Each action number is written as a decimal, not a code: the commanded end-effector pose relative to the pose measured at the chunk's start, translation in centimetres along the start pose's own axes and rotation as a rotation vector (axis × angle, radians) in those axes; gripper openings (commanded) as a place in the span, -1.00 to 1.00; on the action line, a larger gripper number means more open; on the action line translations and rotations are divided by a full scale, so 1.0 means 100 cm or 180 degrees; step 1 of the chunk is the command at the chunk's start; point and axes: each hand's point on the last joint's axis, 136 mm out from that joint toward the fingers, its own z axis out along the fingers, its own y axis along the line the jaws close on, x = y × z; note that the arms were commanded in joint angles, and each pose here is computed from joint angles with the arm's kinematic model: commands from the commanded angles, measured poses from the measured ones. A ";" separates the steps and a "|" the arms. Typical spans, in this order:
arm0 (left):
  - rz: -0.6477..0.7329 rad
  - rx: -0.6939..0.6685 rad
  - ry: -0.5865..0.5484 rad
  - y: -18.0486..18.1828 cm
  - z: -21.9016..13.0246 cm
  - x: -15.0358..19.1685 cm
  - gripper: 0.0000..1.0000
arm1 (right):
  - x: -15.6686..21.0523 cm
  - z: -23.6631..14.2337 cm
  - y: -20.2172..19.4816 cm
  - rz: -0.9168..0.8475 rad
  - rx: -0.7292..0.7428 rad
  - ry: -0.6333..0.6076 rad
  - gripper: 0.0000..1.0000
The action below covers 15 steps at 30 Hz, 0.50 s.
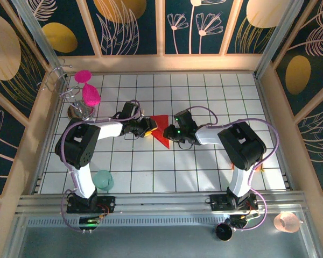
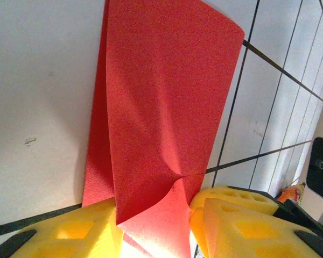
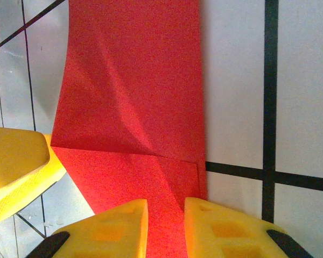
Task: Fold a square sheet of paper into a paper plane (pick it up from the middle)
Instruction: Fourth fold the wing at the center of the table.
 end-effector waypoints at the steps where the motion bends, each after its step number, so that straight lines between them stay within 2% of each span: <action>1: 0.0063 0.0192 0.0041 -0.016 0.000 -0.002 -0.15 | 0.014 0.007 -0.029 0.0106 0.0224 0.0112 -0.49; 9: 0.0131 0.0243 0.0177 -0.015 0.008 0.000 -0.18 | 0.014 0.005 -0.028 0.0103 0.0199 0.0096 -0.49; 15: 0.0132 0.0294 0.0247 -0.012 0.010 -0.002 -0.31 | 0.012 0.004 -0.026 0.0096 0.0160 0.0075 -0.50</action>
